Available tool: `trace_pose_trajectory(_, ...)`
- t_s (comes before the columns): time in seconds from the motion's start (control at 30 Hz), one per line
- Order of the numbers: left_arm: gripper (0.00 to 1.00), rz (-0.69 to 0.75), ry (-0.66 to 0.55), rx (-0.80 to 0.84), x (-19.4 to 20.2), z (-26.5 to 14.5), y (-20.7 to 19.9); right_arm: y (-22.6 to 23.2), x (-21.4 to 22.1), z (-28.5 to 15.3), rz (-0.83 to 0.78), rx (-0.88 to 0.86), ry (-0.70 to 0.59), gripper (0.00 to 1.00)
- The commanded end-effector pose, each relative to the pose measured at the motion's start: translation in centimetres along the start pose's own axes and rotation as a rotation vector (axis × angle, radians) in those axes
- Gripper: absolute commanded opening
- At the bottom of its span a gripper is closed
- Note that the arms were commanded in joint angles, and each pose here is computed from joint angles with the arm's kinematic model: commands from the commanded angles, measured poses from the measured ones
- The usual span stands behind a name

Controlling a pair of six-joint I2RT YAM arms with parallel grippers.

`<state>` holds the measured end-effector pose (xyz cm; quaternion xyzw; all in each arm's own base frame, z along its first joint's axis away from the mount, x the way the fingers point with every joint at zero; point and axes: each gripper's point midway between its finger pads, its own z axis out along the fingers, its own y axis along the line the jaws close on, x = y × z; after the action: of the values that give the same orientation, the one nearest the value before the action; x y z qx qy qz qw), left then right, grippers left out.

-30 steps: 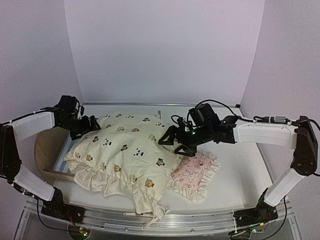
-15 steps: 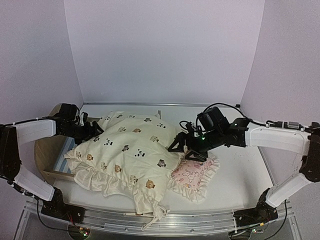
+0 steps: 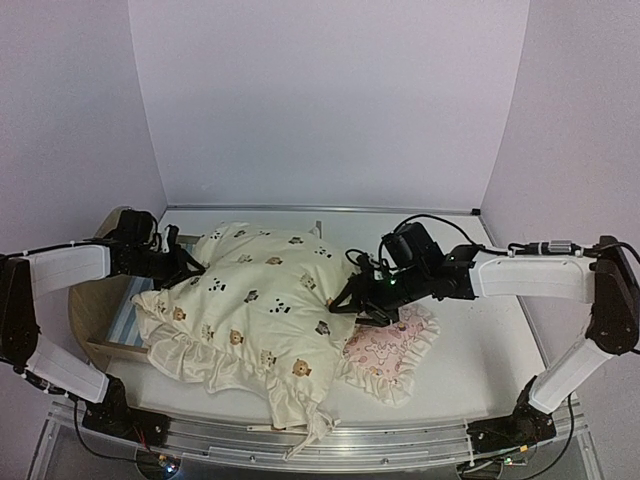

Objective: Set up the pet bed

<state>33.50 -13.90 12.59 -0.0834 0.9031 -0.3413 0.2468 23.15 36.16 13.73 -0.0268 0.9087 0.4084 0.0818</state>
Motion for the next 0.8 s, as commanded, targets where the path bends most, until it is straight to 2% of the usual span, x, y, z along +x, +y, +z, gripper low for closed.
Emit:
trace_pose_trajectory(0.0, 0.00, 0.035, -0.026, 0.110, -0.5, -1.5, -3.5, 2.2, -1.3, 0.3, -0.041, -0.050, -0.026, 0.29)
trace_pose_trajectory(0.1, 0.00, 0.062, -0.081, 0.101, -2.0, -3.4, -5.0, 3.9, -2.4, 0.2, -0.080, -0.073, -0.041, 0.08)
trace_pose_trajectory(0.17, 0.00, 0.092, -0.133, 0.092, -3.2, -5.3, -6.4, 4.9, -3.1, 0.0, -0.110, -0.077, -0.045, 0.00)
trace_pose_trajectory(0.43, 0.00, 0.176, -0.317, 0.003, -7.3, -13.1, -10.3, 10.6, -7.5, -1.7, -0.318, -0.035, -0.104, 0.00)
trace_pose_trajectory(0.6, 0.00, 0.186, -0.413, -0.109, -8.3, -16.8, -10.1, 13.9, -9.2, -0.4, -0.400, -0.099, -0.079, 0.00)
trace_pose_trajectory(0.77, 0.00, 0.170, -0.474, -0.227, -8.6, -19.3, -8.9, 14.6, -10.4, 2.4, -0.399, -0.105, -0.038, 0.00)
